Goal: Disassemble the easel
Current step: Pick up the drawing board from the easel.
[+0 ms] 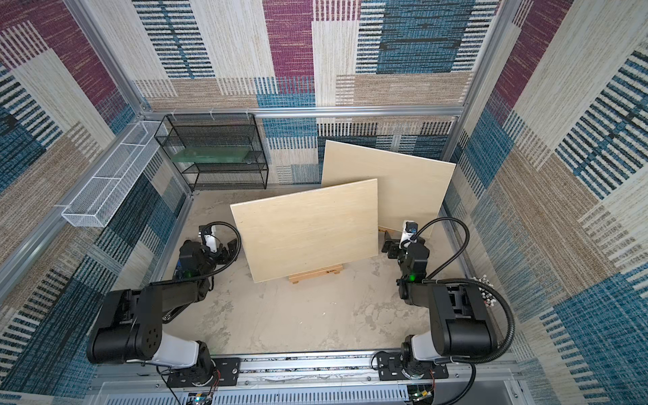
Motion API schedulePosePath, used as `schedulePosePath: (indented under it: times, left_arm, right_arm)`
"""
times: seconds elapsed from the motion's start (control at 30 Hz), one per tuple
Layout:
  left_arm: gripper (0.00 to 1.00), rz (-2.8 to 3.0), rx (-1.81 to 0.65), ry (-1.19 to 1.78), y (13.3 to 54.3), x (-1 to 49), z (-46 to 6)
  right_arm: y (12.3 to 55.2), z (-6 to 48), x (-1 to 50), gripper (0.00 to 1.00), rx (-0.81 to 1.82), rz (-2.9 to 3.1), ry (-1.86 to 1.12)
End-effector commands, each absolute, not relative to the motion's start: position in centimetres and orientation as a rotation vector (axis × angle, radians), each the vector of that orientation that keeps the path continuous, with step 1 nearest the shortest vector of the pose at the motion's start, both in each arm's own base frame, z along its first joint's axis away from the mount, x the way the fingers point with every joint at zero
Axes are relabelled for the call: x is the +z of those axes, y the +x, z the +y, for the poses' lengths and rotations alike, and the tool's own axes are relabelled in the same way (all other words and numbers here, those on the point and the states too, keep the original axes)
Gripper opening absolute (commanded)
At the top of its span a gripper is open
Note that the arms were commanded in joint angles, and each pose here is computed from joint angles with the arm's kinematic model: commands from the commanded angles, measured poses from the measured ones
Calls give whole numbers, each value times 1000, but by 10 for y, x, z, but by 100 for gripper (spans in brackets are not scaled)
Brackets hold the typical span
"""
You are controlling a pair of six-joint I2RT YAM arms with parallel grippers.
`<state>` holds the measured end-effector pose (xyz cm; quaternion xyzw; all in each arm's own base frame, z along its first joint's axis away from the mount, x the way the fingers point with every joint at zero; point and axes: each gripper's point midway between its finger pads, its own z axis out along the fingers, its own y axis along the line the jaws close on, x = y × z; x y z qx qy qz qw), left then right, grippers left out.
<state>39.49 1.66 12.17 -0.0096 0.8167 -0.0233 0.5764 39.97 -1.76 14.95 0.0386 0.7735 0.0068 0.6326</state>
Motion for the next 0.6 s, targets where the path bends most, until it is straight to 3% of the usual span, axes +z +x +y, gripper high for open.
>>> schedulePosePath:
  times: [0.0,0.23,0.57]
  left_arm:
    - [100,1957,-25,-82,382,134,24]
    - [96,2029,12,-198,346,185,34]
    - [89,2112,-362,-54,285,240,-28]
  right_arm:
    - [415,-31,155,95,-38,1922,163]
    - [412,-12,198,95,70,1988,160]
    - [401,40,244,95,340,2048,-141]
